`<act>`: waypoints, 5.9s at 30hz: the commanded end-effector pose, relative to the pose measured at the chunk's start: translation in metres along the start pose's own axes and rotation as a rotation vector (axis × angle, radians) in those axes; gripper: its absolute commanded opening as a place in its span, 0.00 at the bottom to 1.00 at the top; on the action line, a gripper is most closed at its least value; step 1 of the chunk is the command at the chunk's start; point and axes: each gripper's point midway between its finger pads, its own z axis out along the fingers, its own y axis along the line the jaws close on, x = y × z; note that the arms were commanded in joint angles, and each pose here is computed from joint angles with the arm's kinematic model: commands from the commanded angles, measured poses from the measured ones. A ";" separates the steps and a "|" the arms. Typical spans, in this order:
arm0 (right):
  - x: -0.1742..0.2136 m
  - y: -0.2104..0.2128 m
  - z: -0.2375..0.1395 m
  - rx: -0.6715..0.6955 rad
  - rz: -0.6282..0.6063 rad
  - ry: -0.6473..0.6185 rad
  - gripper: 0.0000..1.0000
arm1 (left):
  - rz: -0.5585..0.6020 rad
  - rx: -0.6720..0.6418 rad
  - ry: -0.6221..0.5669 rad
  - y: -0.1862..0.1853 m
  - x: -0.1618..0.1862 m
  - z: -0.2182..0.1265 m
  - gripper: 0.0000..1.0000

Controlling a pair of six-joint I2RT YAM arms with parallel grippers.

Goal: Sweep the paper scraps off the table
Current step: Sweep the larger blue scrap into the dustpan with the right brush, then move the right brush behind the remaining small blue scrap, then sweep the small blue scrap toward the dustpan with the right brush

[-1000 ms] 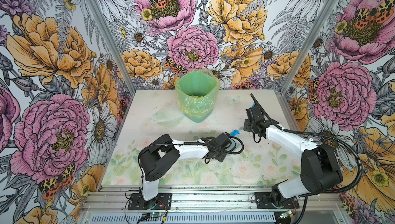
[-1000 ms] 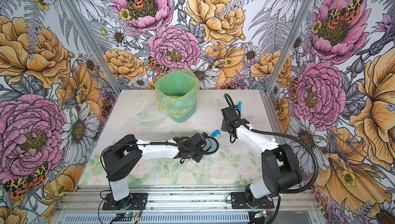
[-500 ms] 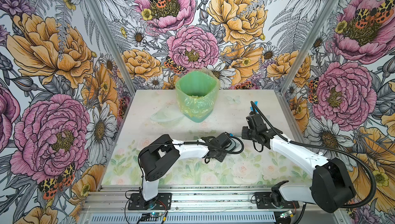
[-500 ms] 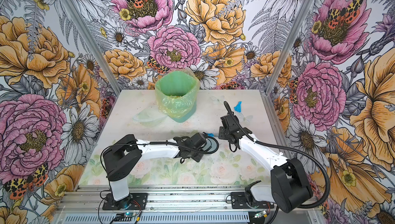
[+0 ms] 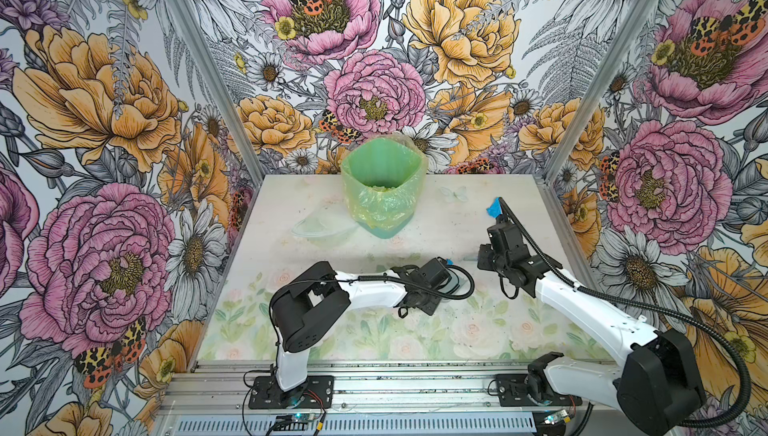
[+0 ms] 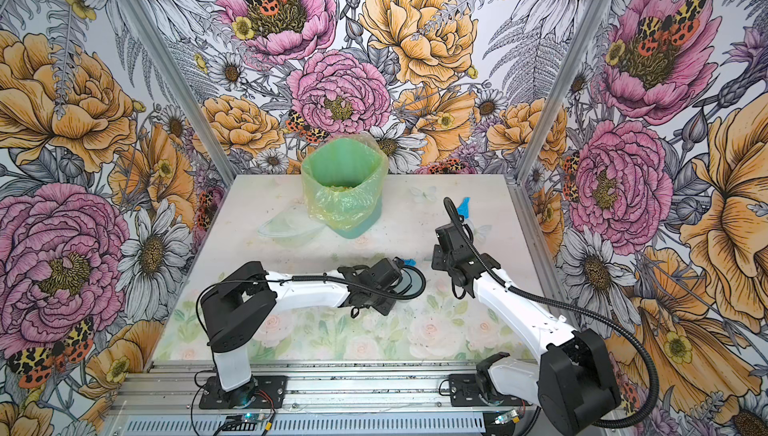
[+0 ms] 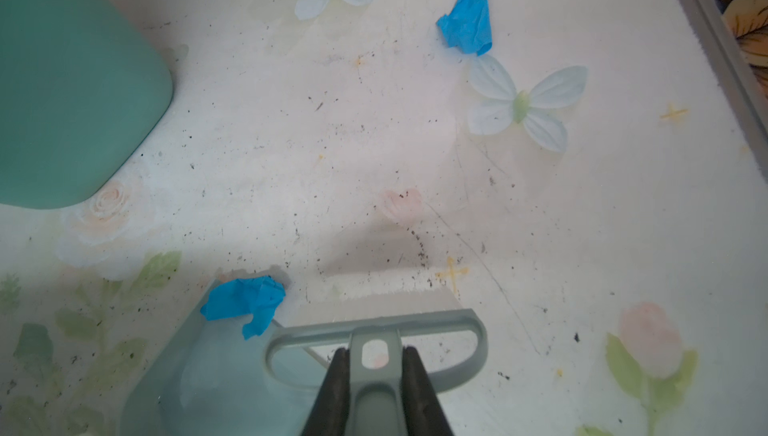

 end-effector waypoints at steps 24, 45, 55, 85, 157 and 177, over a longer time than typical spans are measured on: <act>0.021 0.053 0.034 -0.178 -0.063 0.126 0.00 | 0.006 -0.008 -0.018 -0.001 -0.010 -0.002 0.12; 0.051 0.039 -0.006 -0.242 -0.068 0.143 0.00 | 0.007 -0.010 -0.020 -0.001 -0.013 0.001 0.12; 0.022 0.019 -0.021 -0.208 -0.010 0.039 0.00 | 0.011 -0.012 -0.024 -0.002 -0.013 0.000 0.11; -0.085 -0.047 -0.025 -0.008 0.176 -0.148 0.00 | 0.029 -0.020 -0.035 -0.005 -0.012 -0.004 0.11; 0.013 0.023 -0.017 -0.035 0.117 0.017 0.00 | 0.034 -0.013 -0.041 -0.012 -0.011 0.000 0.11; -0.099 0.052 0.003 0.041 -0.154 -0.120 0.00 | 0.025 -0.025 -0.060 -0.014 -0.010 -0.008 0.11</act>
